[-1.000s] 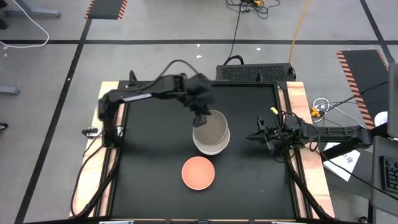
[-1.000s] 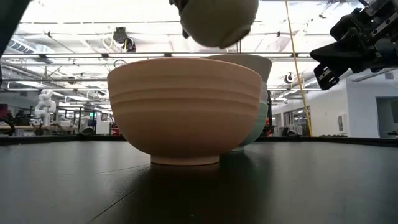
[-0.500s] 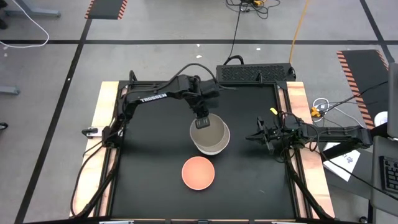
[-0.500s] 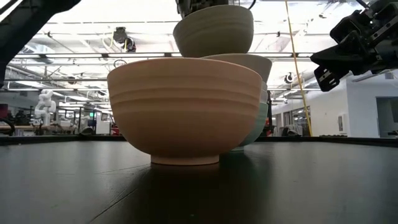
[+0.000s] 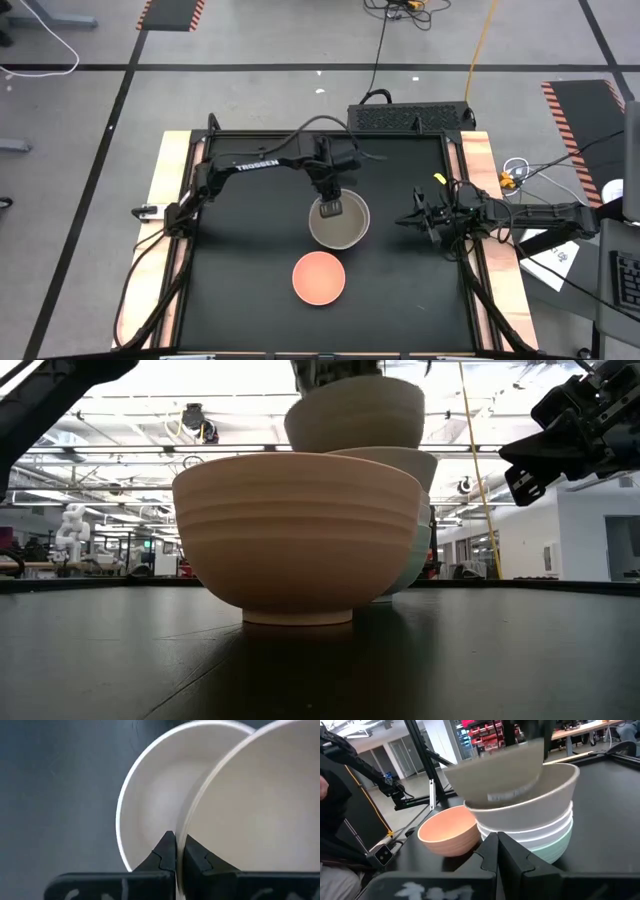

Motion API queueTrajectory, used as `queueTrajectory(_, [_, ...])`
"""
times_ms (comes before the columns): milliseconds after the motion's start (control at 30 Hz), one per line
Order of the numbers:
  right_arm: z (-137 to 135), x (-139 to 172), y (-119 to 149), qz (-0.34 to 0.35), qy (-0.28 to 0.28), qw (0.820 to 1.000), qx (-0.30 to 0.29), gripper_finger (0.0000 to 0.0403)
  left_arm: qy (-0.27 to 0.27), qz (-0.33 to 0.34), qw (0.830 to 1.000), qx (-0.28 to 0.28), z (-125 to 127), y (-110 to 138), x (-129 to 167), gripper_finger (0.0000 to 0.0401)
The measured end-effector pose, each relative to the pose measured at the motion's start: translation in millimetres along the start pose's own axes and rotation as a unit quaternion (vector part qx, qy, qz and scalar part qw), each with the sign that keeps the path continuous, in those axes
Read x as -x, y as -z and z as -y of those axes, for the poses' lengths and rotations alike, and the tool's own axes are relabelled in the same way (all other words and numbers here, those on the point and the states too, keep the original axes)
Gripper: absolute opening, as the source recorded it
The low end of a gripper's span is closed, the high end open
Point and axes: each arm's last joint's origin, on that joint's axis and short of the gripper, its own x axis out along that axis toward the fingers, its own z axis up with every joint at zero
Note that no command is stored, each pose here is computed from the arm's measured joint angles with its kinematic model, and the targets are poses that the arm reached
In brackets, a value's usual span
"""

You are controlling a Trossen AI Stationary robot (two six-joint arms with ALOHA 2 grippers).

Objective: Nest bowls inside each other
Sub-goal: Stack the light gray bowl on the dirty white bowl, then stack the light orange bowl on the light gray bowl

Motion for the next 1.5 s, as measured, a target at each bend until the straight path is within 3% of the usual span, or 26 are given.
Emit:
queueTrajectory(233, [0.1, -0.1, 0.2, -0.001, 0.000, 1.000, 0.002, 0.0000, -0.007, -0.035, 0.999, 0.006, -6.5, -2.8, -32.2, 0.0004])
queueTrajectory(667, [0.3, -0.1, 0.8, -0.004, 0.001, 1.000, 0.003, 0.0000, -0.011, -0.026, 1.000, -0.001, -2.4, -4.0, -30.4, 0.0013])
queueTrajectory(1133, [-0.1, -0.1, -0.7, 0.006, -0.002, 1.000, 0.002, 0.0000, -0.008, -0.019, 1.000, -0.017, 7.4, -5.2, -30.0, 0.0190])
queueTrajectory(1500, [-0.5, -0.1, -1.8, 0.012, -0.003, 1.000, 0.002, 0.0000, -0.021, 0.036, 0.998, -0.040, 23.3, -10.8, 3.8, 0.0319])
